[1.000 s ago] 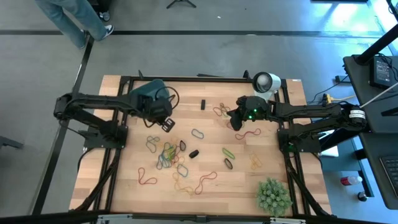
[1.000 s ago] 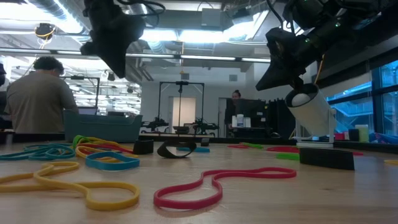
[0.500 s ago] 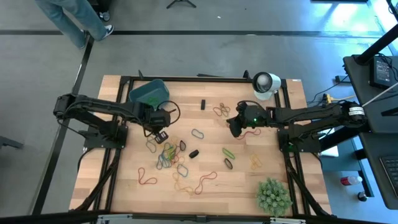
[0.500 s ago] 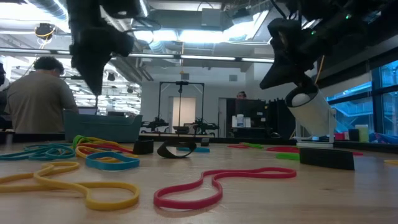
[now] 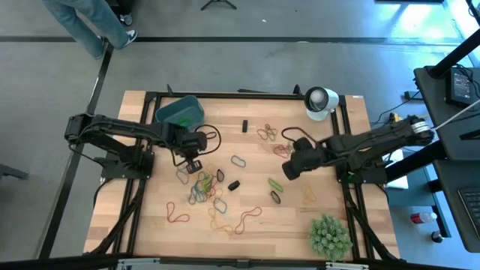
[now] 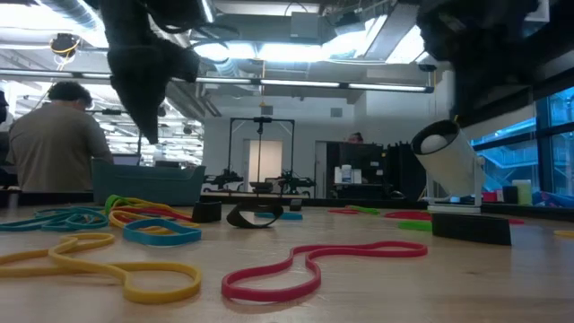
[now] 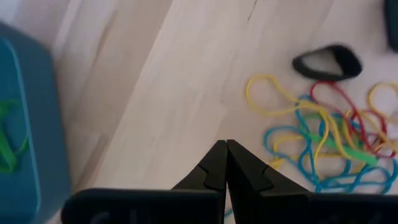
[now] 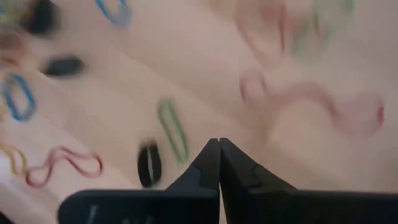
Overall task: Pick and place rubber bands into bin
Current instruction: Put the yellow rubber band into the bin
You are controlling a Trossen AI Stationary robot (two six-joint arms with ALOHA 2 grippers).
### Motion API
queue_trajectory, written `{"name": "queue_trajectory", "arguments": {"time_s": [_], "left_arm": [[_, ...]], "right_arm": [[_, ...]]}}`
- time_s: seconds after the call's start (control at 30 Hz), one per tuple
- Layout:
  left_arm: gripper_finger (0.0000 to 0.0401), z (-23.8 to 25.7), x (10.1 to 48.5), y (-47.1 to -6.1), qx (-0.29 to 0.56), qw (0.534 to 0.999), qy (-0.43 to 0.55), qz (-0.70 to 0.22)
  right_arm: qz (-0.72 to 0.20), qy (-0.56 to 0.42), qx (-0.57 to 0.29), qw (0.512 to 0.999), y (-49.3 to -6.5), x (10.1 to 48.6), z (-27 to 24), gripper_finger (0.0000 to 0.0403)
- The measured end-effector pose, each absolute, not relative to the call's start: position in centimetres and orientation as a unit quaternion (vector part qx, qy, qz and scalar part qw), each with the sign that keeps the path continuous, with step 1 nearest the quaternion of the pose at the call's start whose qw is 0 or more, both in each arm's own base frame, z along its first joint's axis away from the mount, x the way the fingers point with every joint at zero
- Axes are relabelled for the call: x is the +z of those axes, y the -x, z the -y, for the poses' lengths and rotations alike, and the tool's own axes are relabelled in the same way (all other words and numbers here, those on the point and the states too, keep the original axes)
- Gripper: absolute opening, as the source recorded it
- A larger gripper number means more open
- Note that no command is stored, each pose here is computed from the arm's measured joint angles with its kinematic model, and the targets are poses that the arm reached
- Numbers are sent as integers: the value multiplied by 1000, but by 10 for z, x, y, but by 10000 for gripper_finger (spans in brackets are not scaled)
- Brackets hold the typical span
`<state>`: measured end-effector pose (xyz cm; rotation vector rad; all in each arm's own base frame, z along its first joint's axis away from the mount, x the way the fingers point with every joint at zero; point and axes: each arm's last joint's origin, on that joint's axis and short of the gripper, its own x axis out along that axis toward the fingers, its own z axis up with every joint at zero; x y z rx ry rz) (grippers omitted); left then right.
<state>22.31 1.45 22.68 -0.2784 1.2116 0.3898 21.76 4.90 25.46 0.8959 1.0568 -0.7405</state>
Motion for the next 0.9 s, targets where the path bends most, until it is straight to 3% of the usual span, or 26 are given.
{"name": "queue_trajectory", "arguments": {"time_s": [0.17,0.37,0.7,0.8,0.9], "left_arm": [[2,-14,228,-227,147,810,124,-555],[2,-13,228,-227,132,810,133,-556],[3,-13,230,-232,128,825,136,-533],[4,-13,230,-233,128,826,137,-531],[3,-12,230,-233,130,825,143,-530]], "right_arm": [[-549,-446,-349,614,-218,230,-72,17],[-611,-440,-374,542,-214,192,-86,70],[-618,-445,-379,526,-200,142,-82,158],[-612,-455,-379,524,-195,133,-81,157],[-612,-454,-378,525,-192,130,-81,126]]}}
